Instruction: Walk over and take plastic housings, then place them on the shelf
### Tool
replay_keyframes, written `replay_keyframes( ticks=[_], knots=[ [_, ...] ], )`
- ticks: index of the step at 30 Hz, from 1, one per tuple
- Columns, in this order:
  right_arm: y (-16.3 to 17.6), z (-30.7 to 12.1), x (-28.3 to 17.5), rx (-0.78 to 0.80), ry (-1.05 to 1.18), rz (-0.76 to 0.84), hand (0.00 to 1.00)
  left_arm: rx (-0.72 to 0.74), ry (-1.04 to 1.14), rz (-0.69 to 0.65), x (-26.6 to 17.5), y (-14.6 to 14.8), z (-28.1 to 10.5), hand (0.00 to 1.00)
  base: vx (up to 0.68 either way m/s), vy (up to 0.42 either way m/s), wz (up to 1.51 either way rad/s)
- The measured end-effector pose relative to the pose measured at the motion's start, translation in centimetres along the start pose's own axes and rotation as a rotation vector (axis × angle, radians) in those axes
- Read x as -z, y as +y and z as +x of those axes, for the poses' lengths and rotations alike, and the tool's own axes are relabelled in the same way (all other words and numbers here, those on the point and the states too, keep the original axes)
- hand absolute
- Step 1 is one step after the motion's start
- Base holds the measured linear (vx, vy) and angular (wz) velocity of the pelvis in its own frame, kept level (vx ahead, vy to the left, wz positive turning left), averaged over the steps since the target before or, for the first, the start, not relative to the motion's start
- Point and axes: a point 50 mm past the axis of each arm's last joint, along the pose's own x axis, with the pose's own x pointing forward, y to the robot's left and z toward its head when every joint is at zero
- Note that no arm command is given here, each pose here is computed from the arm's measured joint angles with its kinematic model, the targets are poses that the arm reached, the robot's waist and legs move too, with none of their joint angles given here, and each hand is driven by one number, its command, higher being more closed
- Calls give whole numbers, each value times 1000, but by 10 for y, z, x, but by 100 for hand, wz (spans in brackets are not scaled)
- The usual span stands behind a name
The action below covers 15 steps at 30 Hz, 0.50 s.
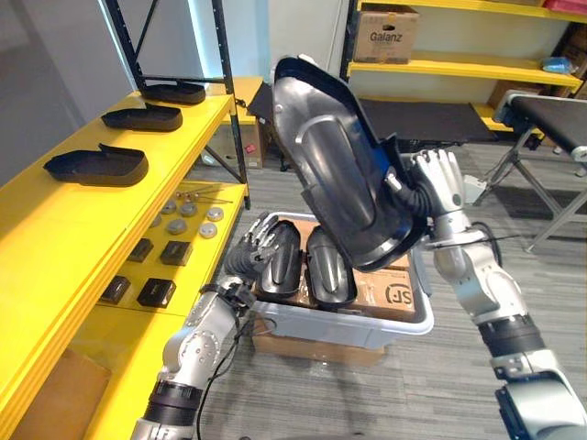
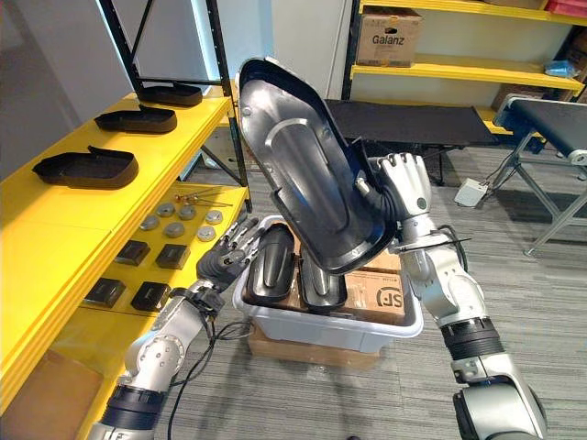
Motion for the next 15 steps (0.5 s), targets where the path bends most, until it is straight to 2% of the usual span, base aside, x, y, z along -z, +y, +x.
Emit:
replay_keyframes(
  ticks=[8, 15],
  knots=[
    [4, 5, -5, -12, -28, -35, 100, -24, 44, 116, 10, -2, 6, 0, 0, 0, 0],
    [14, 7, -8, -38, -32, -58, 100, 16, 51, 152, 17, -5, 11, 0, 0, 0, 0]
  ],
)
